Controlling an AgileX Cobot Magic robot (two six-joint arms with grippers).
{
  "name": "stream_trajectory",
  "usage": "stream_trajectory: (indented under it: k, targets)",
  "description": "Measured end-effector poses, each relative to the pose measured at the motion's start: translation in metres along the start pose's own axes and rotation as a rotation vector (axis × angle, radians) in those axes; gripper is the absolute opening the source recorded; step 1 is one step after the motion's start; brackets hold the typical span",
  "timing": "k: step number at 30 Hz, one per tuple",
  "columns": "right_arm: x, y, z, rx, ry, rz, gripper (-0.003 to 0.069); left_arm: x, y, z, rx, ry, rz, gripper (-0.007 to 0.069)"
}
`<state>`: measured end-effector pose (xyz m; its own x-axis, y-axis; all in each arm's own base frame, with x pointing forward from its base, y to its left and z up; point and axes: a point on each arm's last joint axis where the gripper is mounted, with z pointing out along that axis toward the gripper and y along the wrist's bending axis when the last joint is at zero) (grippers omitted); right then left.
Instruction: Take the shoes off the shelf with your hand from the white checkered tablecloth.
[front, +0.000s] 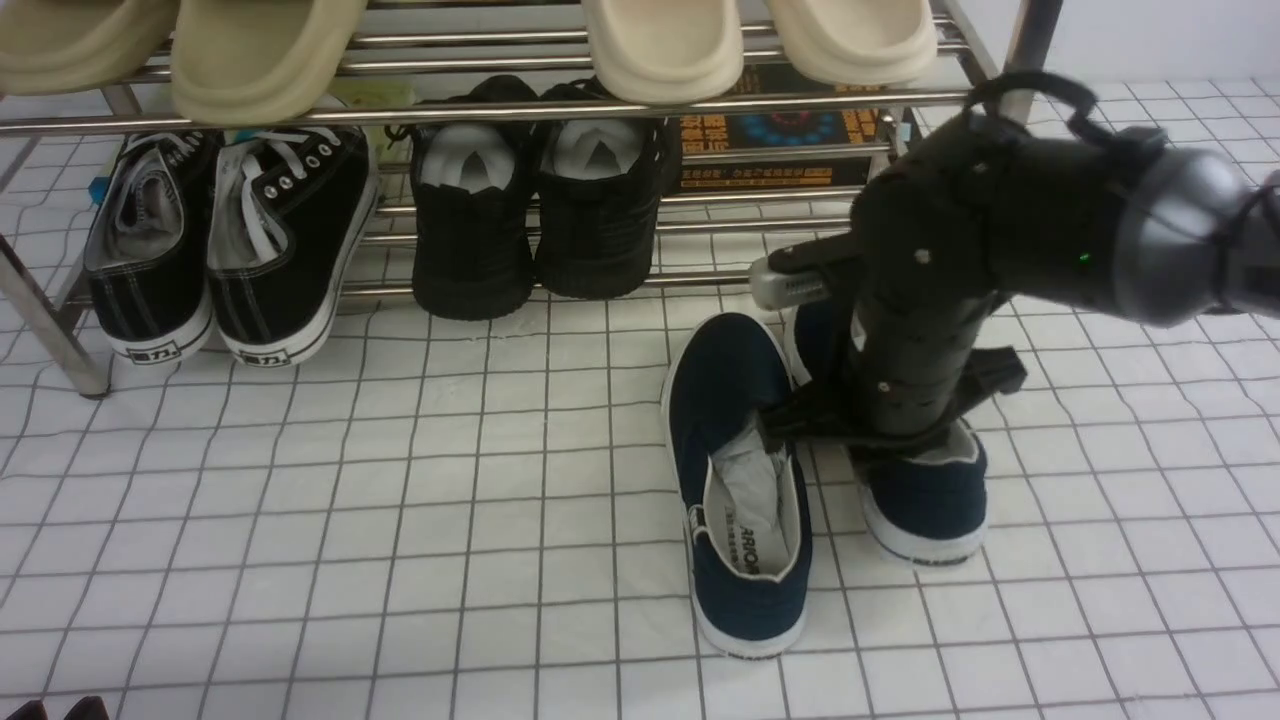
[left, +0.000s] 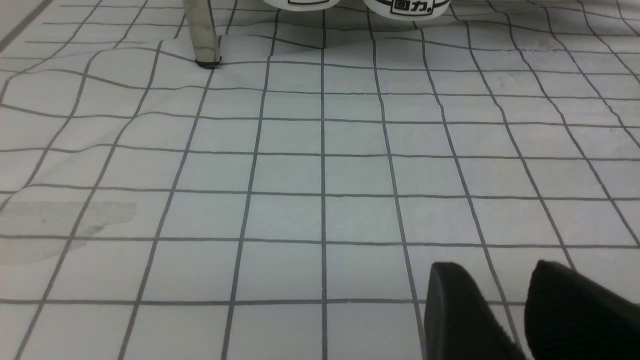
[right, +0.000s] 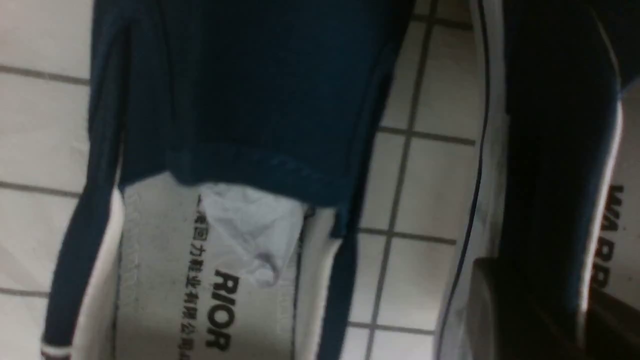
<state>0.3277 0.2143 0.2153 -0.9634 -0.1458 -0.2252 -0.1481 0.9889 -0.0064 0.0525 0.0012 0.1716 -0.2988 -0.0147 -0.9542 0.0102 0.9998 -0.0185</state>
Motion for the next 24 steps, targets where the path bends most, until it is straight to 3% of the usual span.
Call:
stream_trajectory:
  k: [7, 9, 11, 13, 17, 18, 20, 22, 24]
  targets:
    - [0.000, 0.007, -0.008, -0.079, 0.019, -0.014, 0.0352, 0.000, 0.000, 0.000, 0.000, 0.000, 0.000, 0.0240]
    - [0.002, 0.007, -0.026, -0.105, 0.020, -0.073, 0.0382, 0.000, 0.000, 0.000, 0.000, 0.000, 0.000, 0.0240]
    - [0.003, 0.004, -0.045, -0.110, 0.007, -0.137, 0.0367, 0.000, 0.000, 0.000, 0.000, 0.000, 0.000, 0.0240]
    - [0.008, -0.005, -0.074, -0.100, -0.015, -0.193, 0.0307, 0.000, 0.000, 0.000, 0.000, 0.000, 0.000, 0.0240]
    - [0.040, -0.041, -0.141, -0.062, -0.147, -0.226, 0.0055, 0.000, 0.000, 0.000, 0.000, 0.000, 0.000, 0.0240]
    - [0.041, -0.041, -0.138, -0.057, -0.139, -0.228, 0.0046, 0.000, 0.000, 0.000, 0.000, 0.000, 0.000, 0.0240]
    - [0.081, -0.064, -0.161, -0.062, -0.246, -0.230, -0.0013, 0.000, 0.000, 0.000, 0.000, 0.000, 0.000, 0.0240]
    - [0.099, -0.072, -0.163, -0.086, -0.315, -0.226, -0.0015, 0.000, 0.000, 0.000, 0.000, 0.000, 0.000, 0.0240]
    - [0.139, -0.086, -0.152, -0.180, -0.521, -0.188, -0.0015, 0.000, 0.000, 0.000, 0.000, 0.000, 0.000, 0.0240]
